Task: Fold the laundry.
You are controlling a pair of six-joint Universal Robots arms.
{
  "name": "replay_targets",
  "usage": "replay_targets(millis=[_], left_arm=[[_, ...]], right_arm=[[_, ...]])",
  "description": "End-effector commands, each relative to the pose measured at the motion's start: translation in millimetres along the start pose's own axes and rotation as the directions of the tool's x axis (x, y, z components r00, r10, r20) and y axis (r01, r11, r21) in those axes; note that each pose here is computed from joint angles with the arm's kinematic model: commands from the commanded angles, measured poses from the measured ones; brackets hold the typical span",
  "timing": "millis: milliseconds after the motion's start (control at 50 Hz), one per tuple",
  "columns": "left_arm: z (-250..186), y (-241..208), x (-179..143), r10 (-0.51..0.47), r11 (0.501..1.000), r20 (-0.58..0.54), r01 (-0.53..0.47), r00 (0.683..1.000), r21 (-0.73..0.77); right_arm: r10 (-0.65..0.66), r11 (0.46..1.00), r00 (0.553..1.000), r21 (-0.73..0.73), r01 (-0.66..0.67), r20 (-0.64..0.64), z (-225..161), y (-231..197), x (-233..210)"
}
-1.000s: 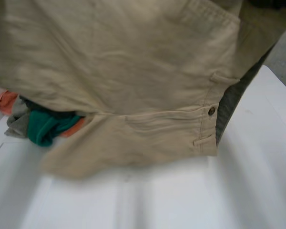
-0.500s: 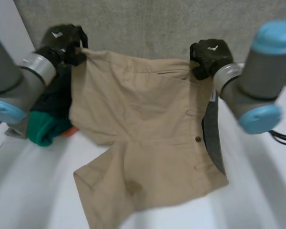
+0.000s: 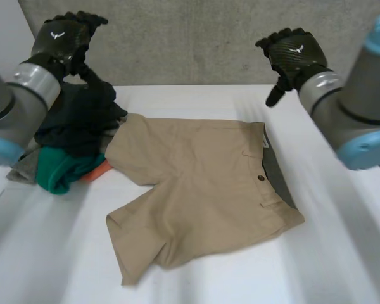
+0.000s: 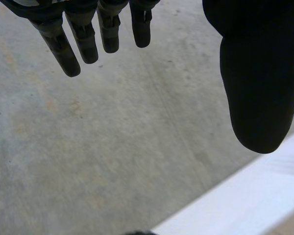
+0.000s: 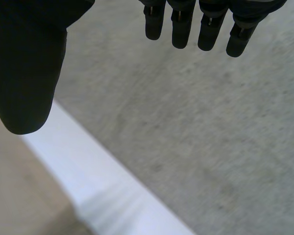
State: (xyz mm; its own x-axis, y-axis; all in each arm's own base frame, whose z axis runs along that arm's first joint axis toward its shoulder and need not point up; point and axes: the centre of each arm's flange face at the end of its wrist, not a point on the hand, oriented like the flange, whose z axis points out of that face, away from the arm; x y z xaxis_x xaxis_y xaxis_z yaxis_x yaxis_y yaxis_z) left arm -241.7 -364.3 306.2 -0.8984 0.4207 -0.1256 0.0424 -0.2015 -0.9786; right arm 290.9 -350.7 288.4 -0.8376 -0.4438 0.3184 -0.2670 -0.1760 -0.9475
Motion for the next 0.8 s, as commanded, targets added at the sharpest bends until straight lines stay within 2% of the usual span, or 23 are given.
replay_targets(millis=[20,100,180,280,560,640,800], left_arm=[[-87.4,-5.9,32.0,-0.007,0.985,-0.11,-0.012,0.994,-0.171],[-142.2,5.4,61.1,-0.046,0.959,-0.21,-0.016,0.977,-0.284],[-197.5,33.1,92.7,-0.07,0.923,-0.308,-0.056,0.949,-0.382],[-226.1,53.7,108.4,-0.068,0.886,-0.349,-0.104,0.935,-0.452],[-228.3,100.0,116.2,0.035,0.812,-0.3,-0.202,0.953,-0.548],[-220.9,111.7,108.4,0.074,0.79,-0.287,-0.232,0.955,-0.568],[-217.1,116.5,105.3,0.069,0.783,-0.293,-0.234,0.954,-0.576]], right_arm=[[0.003,0.98,0.985,-0.196,0.032,0.175,-62.1,-3.9,5.9],[0.011,0.946,0.967,-0.316,0.073,0.254,-92.6,8.9,2.9],[0.049,0.877,0.945,-0.467,0.115,0.324,-125.6,39.6,-7.1],[0.076,0.856,0.924,-0.5,0.131,0.374,-140.8,69.3,-22.7],[0.03,0.903,0.915,-0.404,0.148,0.402,-138.1,137.9,-51.9],[0.008,0.901,0.913,-0.399,0.17,0.407,-135.5,148.7,-54.2],[-0.057,0.913,0.915,-0.351,0.209,0.398,-136.8,145.3,-51.5]])
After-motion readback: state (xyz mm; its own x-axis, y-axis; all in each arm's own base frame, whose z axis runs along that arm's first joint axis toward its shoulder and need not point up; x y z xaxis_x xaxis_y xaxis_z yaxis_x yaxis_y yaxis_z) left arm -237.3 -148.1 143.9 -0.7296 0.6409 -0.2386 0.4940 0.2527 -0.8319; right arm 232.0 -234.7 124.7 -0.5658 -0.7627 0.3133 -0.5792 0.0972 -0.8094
